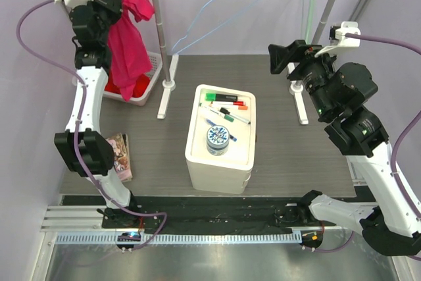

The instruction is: Remove the t-shirt from the hanger

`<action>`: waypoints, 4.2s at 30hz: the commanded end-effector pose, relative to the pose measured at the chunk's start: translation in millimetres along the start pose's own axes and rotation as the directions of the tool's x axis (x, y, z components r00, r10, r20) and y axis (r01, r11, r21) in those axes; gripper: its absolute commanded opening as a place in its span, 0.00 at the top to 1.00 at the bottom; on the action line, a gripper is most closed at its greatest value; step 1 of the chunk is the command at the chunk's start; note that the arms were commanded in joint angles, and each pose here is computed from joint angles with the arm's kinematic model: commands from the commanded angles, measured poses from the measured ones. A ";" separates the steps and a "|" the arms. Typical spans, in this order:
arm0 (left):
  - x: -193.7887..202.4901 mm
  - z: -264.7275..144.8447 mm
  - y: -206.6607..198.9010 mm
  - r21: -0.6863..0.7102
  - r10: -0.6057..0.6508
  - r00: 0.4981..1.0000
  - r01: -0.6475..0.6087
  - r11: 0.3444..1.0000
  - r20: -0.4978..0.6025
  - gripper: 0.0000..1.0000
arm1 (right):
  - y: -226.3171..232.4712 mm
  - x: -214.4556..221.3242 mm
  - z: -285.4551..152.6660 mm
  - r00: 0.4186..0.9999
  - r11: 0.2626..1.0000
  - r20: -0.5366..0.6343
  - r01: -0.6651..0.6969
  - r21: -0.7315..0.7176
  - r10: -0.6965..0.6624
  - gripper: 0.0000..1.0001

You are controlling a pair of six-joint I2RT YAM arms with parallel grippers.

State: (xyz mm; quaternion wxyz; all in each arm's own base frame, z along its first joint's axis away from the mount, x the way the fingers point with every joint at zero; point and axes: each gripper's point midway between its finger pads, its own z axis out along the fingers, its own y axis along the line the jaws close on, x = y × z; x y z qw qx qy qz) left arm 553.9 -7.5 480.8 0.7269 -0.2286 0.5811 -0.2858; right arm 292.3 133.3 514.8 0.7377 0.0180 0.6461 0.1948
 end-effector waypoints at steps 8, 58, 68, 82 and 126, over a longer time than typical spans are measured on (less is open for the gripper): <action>-65.9 19.3 -49.4 0.166 -0.049 0.989 0.026 0.986 0.138 1.00 | 3.0 -26.1 -7.2 0.998 1.000 0.057 0.000 -0.015 0.001 0.11; 167.7 -19.7 223.1 -0.426 -0.569 0.813 0.473 0.771 -0.126 1.00 | 3.0 -14.5 -14.6 0.999 0.999 0.030 -0.015 -0.035 0.016 0.11; 188.6 -42.7 245.6 -0.503 -0.505 0.820 0.327 0.800 -0.270 0.81 | 4.4 -3.5 -8.0 1.000 0.999 0.005 -0.009 -0.035 0.009 0.11; 138.7 -81.2 203.6 -0.608 -0.557 0.814 0.362 0.707 -0.163 0.12 | 9.4 -0.2 -5.7 0.999 0.998 -0.004 -0.036 -0.054 0.036 0.11; 251.4 -348.9 27.6 -0.008 -0.231 0.694 0.309 0.951 -0.681 0.01 | -134.3 342.7 -132.4 0.801 0.761 -0.288 -0.288 0.582 0.524 0.00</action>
